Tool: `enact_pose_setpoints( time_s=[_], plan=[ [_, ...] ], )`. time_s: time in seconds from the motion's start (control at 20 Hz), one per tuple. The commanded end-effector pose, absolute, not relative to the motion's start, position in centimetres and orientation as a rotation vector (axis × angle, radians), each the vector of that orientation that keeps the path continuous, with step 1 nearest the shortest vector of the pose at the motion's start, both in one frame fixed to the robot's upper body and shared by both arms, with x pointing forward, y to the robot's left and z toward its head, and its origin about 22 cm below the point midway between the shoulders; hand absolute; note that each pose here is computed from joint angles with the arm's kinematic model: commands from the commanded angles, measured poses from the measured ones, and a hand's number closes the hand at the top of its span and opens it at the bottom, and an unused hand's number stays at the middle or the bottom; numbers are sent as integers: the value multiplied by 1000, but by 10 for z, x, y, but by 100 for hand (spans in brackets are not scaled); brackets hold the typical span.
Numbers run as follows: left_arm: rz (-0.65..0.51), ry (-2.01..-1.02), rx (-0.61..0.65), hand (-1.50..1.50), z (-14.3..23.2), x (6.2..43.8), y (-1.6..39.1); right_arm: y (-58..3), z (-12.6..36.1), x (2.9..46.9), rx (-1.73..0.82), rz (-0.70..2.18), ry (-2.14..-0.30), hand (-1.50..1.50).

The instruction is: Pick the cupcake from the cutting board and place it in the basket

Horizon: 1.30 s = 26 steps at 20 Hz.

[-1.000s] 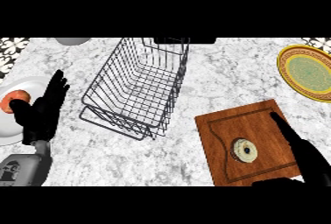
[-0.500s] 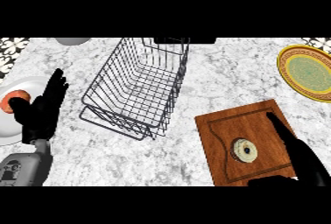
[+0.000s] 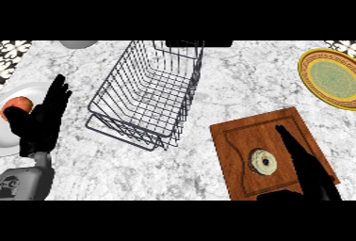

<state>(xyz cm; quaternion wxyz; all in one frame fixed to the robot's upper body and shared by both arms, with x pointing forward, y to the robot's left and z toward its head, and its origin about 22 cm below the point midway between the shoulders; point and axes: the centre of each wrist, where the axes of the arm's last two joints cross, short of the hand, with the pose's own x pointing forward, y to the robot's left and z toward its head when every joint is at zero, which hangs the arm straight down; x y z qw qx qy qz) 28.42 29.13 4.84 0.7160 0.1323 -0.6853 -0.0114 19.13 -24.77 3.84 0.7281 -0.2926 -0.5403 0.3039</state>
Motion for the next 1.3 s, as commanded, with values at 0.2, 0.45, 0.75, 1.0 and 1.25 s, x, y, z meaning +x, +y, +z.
enact_pose_setpoints(
  time_s=[0.2, 0.45, 0.75, 1.0, 1.25],
  plan=[
    [-26, -1493, 293, 0, 40, 275, 296, -269, 21, 203, -648, 683, -1157, -150],
    [-38, -1516, 294, 0, 37, 295, 285, -241, 19, 217, -661, 672, -1175, -150],
    [-39, -1522, 282, 0, 45, 293, 284, -260, 3, 211, -659, 722, -1120, -150],
    [-26, -1516, 265, 0, 37, 271, 302, -241, -16, 230, -639, 739, -1119, -150],
    [-17, -1525, 297, 0, 40, 268, 287, -245, -11, 234, -524, 882, -1097, 150]
  ],
)
